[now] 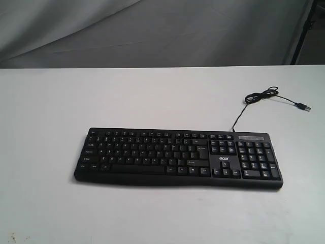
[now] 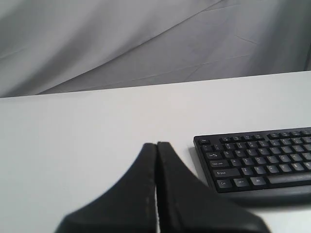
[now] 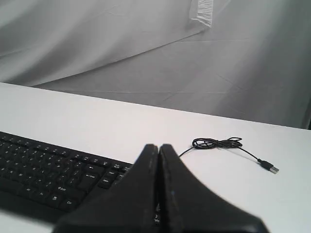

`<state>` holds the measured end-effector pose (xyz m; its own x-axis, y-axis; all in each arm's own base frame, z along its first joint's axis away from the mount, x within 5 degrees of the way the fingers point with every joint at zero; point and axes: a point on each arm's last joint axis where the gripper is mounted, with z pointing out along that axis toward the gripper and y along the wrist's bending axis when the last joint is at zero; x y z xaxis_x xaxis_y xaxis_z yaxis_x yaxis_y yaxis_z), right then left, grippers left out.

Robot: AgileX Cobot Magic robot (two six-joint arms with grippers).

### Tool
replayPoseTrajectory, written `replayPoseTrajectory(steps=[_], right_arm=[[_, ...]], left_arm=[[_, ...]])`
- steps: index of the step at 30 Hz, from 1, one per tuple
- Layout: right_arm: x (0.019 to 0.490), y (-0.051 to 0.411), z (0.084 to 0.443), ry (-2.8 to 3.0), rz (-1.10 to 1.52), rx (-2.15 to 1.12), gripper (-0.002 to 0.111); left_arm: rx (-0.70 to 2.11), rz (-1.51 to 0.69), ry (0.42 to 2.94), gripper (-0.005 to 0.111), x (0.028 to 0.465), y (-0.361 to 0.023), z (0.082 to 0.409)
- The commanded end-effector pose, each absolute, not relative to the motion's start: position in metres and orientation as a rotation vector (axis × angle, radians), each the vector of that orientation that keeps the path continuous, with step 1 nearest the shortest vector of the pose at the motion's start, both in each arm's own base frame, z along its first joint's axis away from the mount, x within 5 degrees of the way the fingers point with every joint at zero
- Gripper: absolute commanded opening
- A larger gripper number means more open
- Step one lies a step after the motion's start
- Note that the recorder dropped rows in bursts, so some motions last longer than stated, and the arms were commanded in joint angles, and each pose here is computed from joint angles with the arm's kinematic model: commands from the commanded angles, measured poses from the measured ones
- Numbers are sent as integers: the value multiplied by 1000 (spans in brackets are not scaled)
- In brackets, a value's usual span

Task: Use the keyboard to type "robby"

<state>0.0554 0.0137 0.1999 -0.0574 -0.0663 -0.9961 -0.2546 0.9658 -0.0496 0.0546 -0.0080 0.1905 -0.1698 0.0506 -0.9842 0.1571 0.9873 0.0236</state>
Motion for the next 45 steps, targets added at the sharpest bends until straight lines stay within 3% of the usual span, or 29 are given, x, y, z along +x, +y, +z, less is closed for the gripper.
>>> replayPoseTrajectory(steps=[1,10,16,26,30,33,38,45], right_arm=[[55,14,198,1645,218,-189,0],[48,15,299,1548,340,-106,0],[71,21,302,1616,366,-81,0],[119,41,273,1945,438,-18,0],[151,94,288,2022,452,-385,0],[188,170,294,2072,464,-656,0],[259,261,252,2173,298,-916,0],[291,296,221,2172,240,-1024,0]], left_arm=[[161,-98,1734,0,55,-8,190],[161,-98,1734,0,55,-8,190],[161,-98,1734,0,55,-8,190],[161,-98,1734,0,55,-8,190],[161,-98,1734,0,55,-8,190],[161,-98,1734,0,55,-8,190],[161,-98,1734,0,55,-8,190],[161,-98,1734,0,55,-8,190]])
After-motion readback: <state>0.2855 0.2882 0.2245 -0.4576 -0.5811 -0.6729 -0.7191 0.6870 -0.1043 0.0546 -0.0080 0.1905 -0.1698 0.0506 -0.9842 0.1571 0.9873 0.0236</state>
